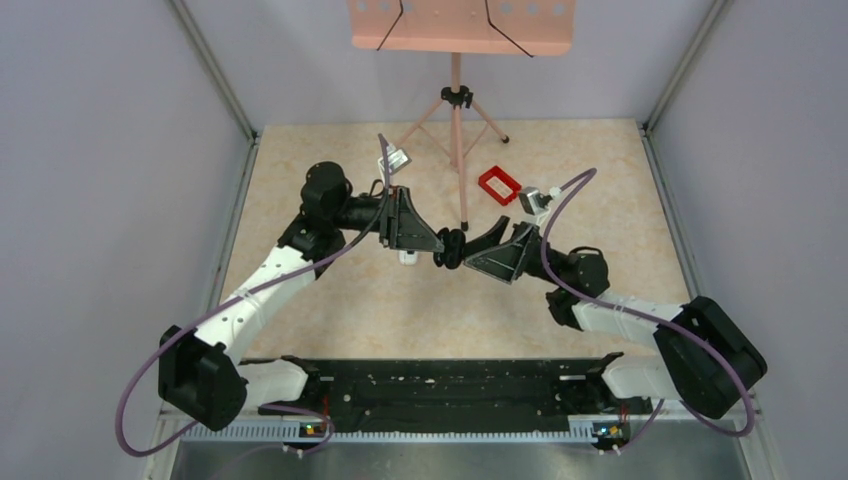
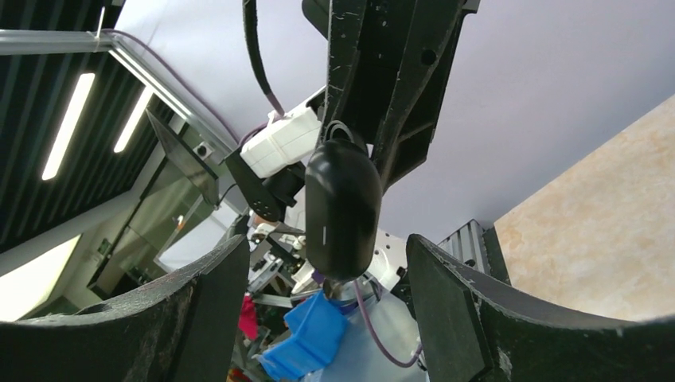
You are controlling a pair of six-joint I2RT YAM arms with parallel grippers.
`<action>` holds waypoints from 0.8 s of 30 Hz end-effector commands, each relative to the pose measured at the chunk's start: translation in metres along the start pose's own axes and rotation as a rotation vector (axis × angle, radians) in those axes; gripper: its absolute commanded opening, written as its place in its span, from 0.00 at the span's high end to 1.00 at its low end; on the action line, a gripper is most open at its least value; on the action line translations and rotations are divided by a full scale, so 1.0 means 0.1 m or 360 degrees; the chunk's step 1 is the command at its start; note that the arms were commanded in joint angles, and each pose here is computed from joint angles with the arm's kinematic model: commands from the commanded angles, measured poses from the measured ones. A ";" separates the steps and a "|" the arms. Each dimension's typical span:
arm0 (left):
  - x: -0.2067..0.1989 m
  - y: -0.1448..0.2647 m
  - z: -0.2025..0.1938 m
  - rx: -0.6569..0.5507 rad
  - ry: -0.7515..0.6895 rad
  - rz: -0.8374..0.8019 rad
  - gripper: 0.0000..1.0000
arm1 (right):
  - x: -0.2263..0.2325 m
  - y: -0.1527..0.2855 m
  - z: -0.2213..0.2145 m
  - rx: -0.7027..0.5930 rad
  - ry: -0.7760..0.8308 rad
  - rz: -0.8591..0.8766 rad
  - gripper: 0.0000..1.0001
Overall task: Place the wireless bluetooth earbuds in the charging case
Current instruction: Place the charging case with the earbuds at the center of the board.
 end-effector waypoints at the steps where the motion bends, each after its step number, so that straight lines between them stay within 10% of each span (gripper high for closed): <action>1: -0.21 0.04 0.01 0.0004 -0.0102 -0.0101 1.00 | 0.36 -0.07 0.15 -0.0040 0.0217 0.0316 0.28; 24: -0.91 0.10 0.17 0.0048 -0.0186 -0.0267 1.00 | 0.95 -0.27 0.31 0.0217 0.0438 0.0648 0.27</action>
Point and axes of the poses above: each gripper's point midway between its finger pads, its own y axis back along the fingers, its own x axis along the line the jaws close on, z = x × y, the point moved 5 cm from there along y, back along the fingers, and after that the axes turned 3 degrees about y, right-handed, at the moved point
